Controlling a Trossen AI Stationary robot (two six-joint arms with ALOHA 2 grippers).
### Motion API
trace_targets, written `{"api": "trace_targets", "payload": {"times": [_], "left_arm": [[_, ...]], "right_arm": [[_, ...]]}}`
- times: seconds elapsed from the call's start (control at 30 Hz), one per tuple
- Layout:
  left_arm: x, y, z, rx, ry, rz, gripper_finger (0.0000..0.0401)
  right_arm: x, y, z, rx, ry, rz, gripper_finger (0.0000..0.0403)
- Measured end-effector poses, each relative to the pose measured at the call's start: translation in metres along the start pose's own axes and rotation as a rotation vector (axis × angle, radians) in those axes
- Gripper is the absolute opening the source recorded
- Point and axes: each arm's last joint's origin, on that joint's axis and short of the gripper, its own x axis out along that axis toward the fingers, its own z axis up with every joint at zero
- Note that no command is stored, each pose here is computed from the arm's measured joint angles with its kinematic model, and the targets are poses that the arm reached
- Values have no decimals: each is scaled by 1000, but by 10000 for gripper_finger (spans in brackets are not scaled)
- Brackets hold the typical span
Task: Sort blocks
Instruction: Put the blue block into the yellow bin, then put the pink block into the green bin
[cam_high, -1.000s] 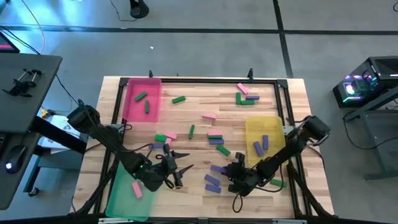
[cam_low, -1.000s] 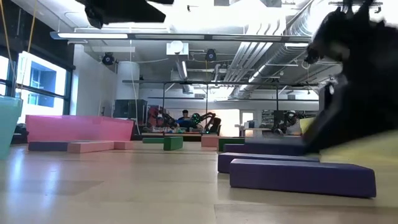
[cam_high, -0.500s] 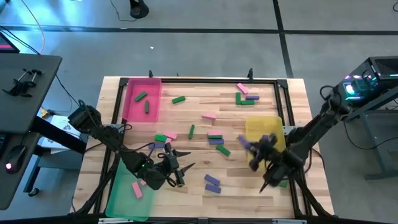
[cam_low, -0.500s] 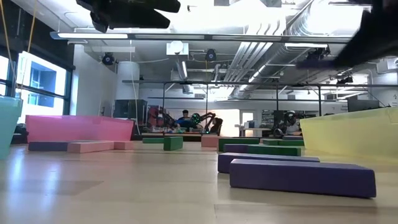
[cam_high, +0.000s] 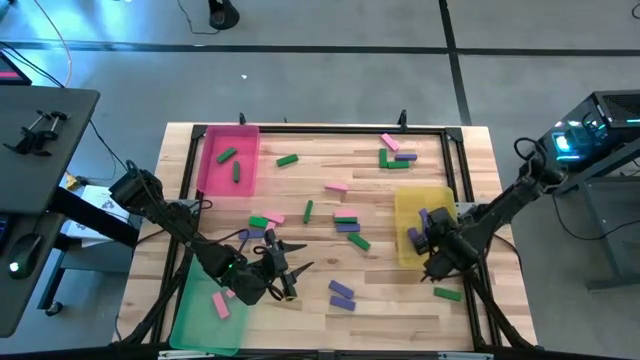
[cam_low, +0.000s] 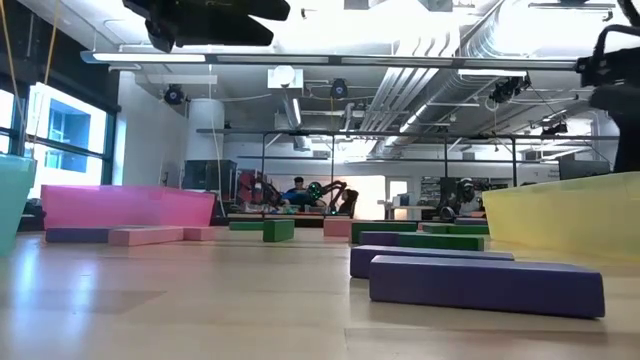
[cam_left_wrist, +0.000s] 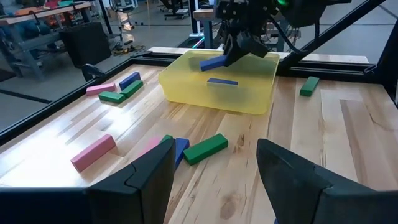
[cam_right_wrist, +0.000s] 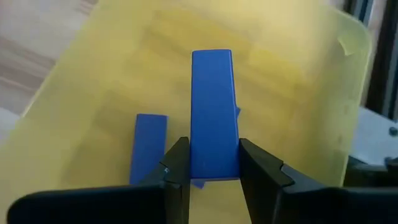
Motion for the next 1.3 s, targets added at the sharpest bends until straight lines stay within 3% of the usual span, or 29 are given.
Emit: {"api": "trace_targets", "payload": {"times": [0.2, 0.4, 0.83, 1.1, 1.3], "left_arm": [[1, 1, 0, -1, 0, 3, 213], [1, 1, 0, -1, 0, 4, 213], [1, 1, 0, -2, 0, 3, 213], [1, 1, 0, -3, 0, 3, 213], [1, 0, 0, -3, 11, -27, 213]], "right_arm": [[6, 6, 9, -13, 115, -20, 88], [13, 22, 17, -71, 147, 84, 90], [40, 36, 19, -205, 196, -83, 103], [36, 31, 21, -257, 171, -139, 173], [7, 26, 29, -226, -1, -119, 184]]}}
